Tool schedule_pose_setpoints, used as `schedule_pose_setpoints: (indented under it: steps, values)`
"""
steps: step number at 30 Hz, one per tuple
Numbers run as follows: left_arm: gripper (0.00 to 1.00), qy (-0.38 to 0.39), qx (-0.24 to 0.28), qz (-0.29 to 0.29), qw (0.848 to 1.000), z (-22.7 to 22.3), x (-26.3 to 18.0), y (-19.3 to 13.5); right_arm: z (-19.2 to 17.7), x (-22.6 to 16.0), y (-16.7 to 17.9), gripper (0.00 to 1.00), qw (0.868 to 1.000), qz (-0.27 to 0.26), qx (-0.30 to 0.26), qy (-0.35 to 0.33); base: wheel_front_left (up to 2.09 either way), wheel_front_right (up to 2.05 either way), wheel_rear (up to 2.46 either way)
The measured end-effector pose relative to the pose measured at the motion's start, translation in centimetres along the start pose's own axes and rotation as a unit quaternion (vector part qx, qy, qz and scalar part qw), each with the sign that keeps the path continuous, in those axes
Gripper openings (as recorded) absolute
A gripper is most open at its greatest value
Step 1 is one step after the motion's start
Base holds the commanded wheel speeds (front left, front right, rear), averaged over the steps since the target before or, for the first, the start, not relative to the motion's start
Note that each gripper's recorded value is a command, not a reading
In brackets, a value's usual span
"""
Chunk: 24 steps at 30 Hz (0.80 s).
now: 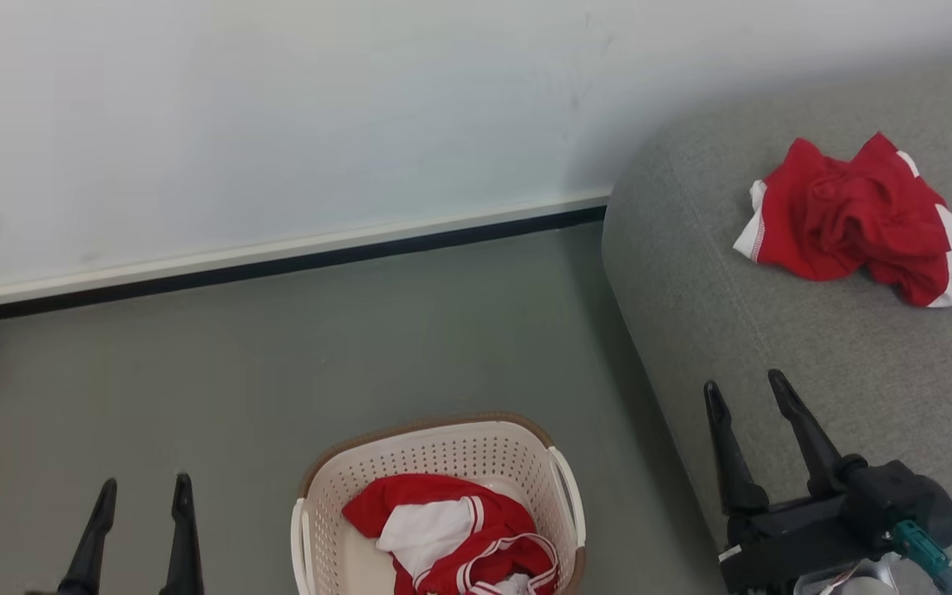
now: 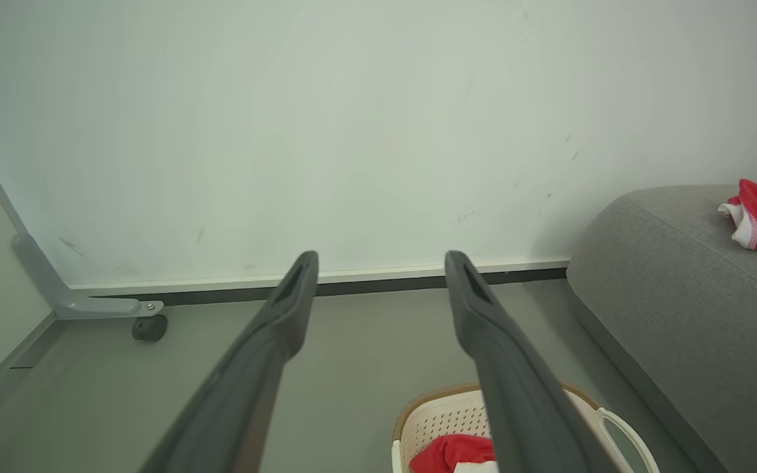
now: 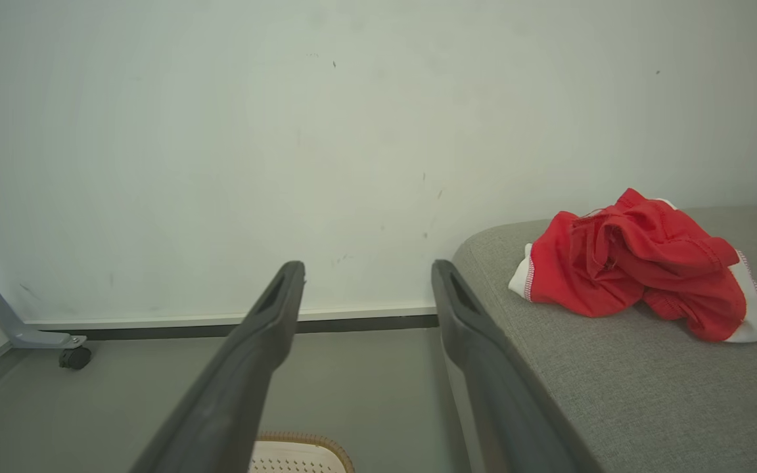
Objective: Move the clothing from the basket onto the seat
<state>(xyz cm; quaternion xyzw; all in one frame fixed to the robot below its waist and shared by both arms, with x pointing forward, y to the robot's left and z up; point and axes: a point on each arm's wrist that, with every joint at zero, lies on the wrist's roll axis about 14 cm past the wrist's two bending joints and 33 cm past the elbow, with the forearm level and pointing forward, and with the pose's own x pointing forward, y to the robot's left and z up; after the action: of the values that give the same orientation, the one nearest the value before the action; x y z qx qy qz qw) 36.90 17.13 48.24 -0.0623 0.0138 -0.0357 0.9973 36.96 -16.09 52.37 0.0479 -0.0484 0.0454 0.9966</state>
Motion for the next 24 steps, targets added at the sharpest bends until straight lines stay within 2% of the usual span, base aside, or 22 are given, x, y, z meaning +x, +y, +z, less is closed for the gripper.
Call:
schedule_pose_setpoints:
  steps: [15, 24]
  values:
    - [1.0, 0.052, 0.012, -0.104, 0.993, -3.9, 7.3, -5.4, -0.8, 5.5, -2.7, 1.0, 0.999, -0.027, -0.017, -0.006, 0.0, 0.0, 0.0]
    - [1.0, 0.131, 0.027, -0.188, 0.973, -9.9, 9.2, -9.7, -2.1, 9.0, -4.0, 1.0, 0.999, -0.037, -0.027, -0.007, 0.0, 0.0, 0.0]
